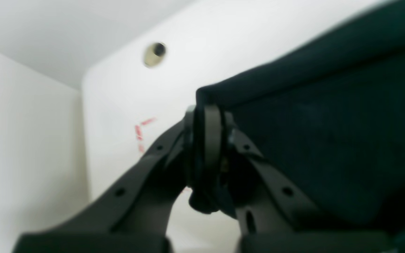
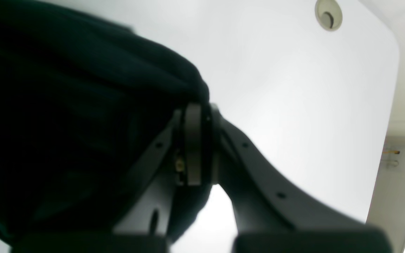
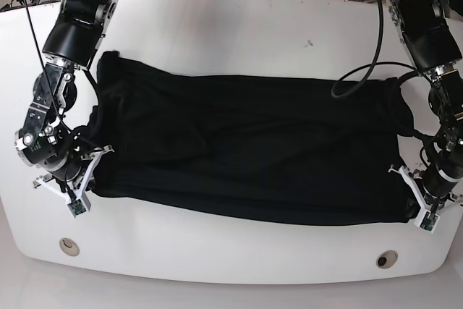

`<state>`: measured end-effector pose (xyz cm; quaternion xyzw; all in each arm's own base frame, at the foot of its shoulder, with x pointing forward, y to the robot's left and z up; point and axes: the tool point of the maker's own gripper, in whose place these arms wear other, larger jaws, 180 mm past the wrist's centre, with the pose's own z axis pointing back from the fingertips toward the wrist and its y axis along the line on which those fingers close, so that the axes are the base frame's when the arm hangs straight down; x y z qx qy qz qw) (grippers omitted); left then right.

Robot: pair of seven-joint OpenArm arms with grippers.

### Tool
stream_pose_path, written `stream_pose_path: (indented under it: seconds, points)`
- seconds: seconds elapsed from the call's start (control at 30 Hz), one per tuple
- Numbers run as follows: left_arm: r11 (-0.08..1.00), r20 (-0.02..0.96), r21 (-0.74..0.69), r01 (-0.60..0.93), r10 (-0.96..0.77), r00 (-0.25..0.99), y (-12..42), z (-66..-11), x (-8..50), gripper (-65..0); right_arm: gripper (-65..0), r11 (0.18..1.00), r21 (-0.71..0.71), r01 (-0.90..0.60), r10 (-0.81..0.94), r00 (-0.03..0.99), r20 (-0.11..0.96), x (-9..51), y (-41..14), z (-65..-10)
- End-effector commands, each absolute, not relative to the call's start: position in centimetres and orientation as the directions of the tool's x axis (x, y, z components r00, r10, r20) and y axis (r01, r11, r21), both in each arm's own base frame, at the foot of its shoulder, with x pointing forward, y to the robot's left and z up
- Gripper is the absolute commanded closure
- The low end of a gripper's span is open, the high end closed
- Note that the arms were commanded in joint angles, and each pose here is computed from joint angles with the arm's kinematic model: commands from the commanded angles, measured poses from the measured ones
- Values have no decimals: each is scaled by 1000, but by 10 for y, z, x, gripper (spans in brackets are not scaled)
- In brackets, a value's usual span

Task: Fold the T-shirt properly
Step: 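Lift the black T-shirt with both grippers and swing it across the table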

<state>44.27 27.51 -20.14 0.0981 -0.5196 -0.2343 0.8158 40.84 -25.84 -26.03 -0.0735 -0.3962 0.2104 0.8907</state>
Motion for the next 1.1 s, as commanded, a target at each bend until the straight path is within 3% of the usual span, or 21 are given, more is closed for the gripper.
stream_pose_path:
  seconds: [0.0, 0.3, 0.8, 1.07]
  points:
    - [873, 833, 434, 221, -483, 270, 281, -159, 454, -7, 0, 896, -352, -270, 444, 534, 720, 425, -268, -221]
    - [887, 861, 451, 104, -463, 211, 294, -82, 472, -8, 0, 878, -445, -176, 471, 481, 739, 447, -296, -141]
    - [881, 883, 465, -83, -469, -29, 304, 85, 468, -10, 0, 717, -697, 15, 664, 289, 689, 459, -309, 61]
    - [875, 873, 471, -112, -480, -83, 301, 109, 459, -10, 0, 675, -733, 86, 686, 292, 666, 446, -319, 101]
